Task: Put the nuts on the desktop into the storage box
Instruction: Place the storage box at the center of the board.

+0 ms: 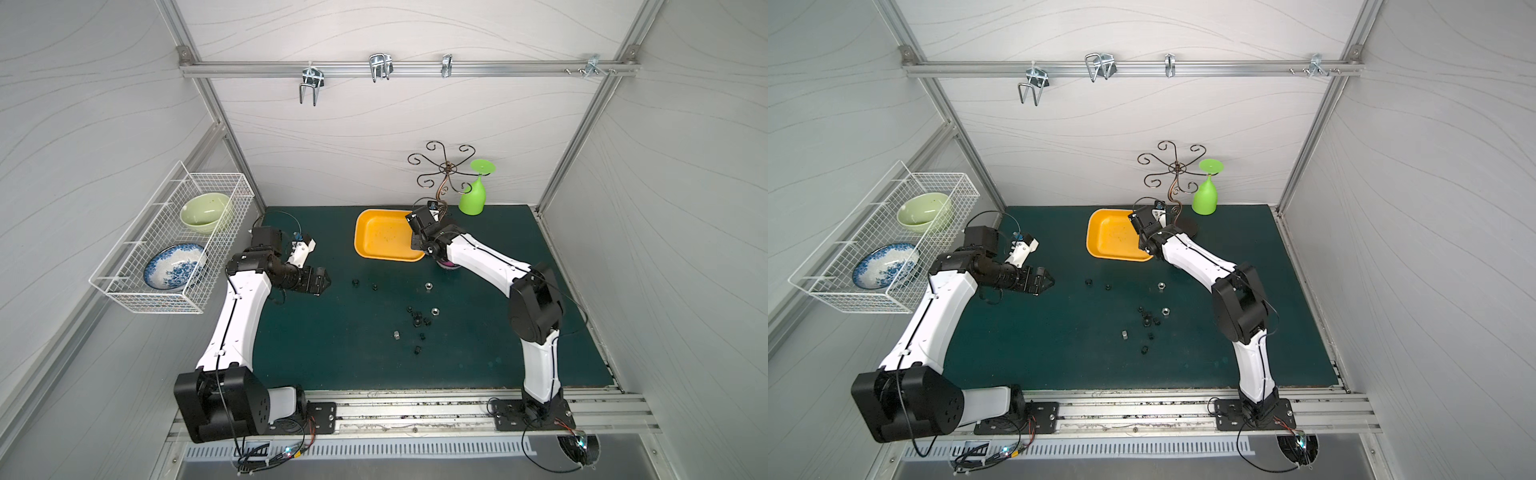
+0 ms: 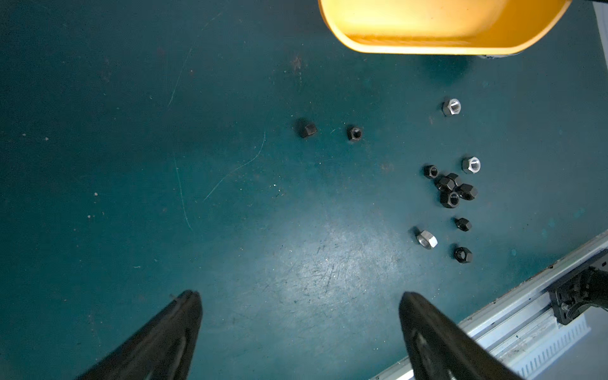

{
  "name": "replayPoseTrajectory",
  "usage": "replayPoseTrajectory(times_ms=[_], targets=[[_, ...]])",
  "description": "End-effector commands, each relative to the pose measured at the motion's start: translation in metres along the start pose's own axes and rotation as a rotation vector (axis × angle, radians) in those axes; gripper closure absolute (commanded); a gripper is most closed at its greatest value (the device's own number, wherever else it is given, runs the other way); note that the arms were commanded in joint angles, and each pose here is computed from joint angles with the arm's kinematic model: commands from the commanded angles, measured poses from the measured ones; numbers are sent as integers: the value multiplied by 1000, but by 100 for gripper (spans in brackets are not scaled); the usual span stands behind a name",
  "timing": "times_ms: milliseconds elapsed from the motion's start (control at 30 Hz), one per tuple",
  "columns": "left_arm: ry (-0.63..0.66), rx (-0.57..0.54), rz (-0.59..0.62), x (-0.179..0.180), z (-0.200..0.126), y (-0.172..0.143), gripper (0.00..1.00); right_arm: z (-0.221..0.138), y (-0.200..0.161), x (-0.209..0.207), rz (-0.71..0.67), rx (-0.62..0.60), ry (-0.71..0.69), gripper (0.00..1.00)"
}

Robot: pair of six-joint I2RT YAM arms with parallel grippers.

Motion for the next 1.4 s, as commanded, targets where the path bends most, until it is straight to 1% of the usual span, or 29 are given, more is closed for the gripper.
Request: replayPoseTrajectory(times_ms=[0,133,267,400,533,733,833,967,1067,1233,1367], targets=[[-9,-10,25,1,4,0,2,15,1,0,84,8,-65,100],[-37,10,31,0,12,-7,2,35,-10,6,103,48,-76,100],[-49,18,36,-1,14,-10,2,49,-33,-2,174,132,-117,100],[-59,25,34,-1,17,-12,2,57,-52,-2,219,221,-69,100],[-78,33,24,-3,19,-12,2,58,-62,-2,199,264,-22,100],[-47,41,41,0,15,-12,2,62,-71,6,104,331,111,100],[-24,44,63,3,14,-12,2,61,-75,9,8,345,151,100],[-30,40,74,2,14,-10,2,55,-85,15,-113,374,230,100],[-37,38,72,2,14,-9,2,50,-90,16,-171,379,235,100],[-53,45,63,2,19,-7,2,53,-96,10,-195,397,197,100],[-57,53,65,2,20,-8,2,59,-95,16,-228,408,213,100]])
Point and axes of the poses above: each gripper's point midway between its finger pads, its own z axis out along the fingers, its own x axis along the line the jaws close on, y = z × x, the point moved 3 cm from there along -z, back along the fingers, and after that the axes turned 4 degrees about -z, right-handed, at the moved point
